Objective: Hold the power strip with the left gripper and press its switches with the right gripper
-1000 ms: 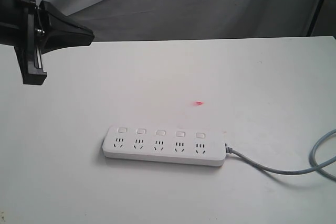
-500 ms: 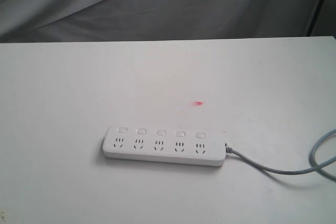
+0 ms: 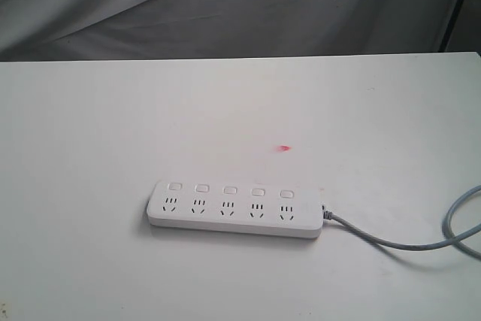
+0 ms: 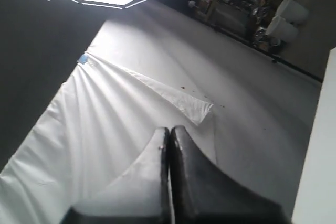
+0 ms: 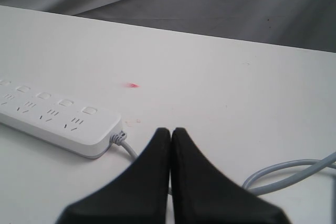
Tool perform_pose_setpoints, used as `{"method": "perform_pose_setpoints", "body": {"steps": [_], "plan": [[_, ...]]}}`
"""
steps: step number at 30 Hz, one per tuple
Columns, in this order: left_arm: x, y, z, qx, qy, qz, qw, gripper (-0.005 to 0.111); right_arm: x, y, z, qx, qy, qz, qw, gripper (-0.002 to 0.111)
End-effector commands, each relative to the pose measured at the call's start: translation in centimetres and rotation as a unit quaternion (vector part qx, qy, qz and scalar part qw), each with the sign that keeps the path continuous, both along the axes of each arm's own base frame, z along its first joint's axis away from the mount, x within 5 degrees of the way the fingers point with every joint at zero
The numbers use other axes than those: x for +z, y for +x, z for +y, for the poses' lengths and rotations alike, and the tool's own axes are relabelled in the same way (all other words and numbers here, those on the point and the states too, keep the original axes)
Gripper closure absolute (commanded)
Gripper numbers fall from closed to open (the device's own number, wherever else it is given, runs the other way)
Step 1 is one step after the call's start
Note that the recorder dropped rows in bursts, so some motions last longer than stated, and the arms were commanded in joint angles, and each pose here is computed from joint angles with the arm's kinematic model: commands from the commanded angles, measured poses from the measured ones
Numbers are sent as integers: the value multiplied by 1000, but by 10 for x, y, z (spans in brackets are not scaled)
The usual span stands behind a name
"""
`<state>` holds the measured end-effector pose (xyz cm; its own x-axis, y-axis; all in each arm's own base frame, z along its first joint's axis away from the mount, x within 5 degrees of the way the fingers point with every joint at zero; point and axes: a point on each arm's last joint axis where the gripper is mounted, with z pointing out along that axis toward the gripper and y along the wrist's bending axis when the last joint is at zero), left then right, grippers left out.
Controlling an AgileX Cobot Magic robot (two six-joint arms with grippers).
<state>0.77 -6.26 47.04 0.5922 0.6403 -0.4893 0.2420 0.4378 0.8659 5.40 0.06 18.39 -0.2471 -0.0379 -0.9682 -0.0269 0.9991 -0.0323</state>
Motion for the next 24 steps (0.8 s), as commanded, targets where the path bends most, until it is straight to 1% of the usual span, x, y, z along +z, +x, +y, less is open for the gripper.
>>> {"method": "perform_pose_setpoints", "body": {"steps": [1,8,15,19,24], "plan": [[0,-27,-4,22,-4,-41,999,107,-1,0,-1,-5,0,-2,1000,108],[-6,-67,-10,27,3,-101,995,107,-1,0,-1,-5,0,-2,1000,108],[-18,-110,-16,27,10,-163,986,107,-1,0,-1,-5,0,-2,1000,108],[-25,-127,-21,36,15,-192,981,107,-1,0,-1,-5,0,-2,1000,108],[-32,-142,-25,40,21,-216,975,107,-1,0,-1,-5,0,-2,1000,108]]}}
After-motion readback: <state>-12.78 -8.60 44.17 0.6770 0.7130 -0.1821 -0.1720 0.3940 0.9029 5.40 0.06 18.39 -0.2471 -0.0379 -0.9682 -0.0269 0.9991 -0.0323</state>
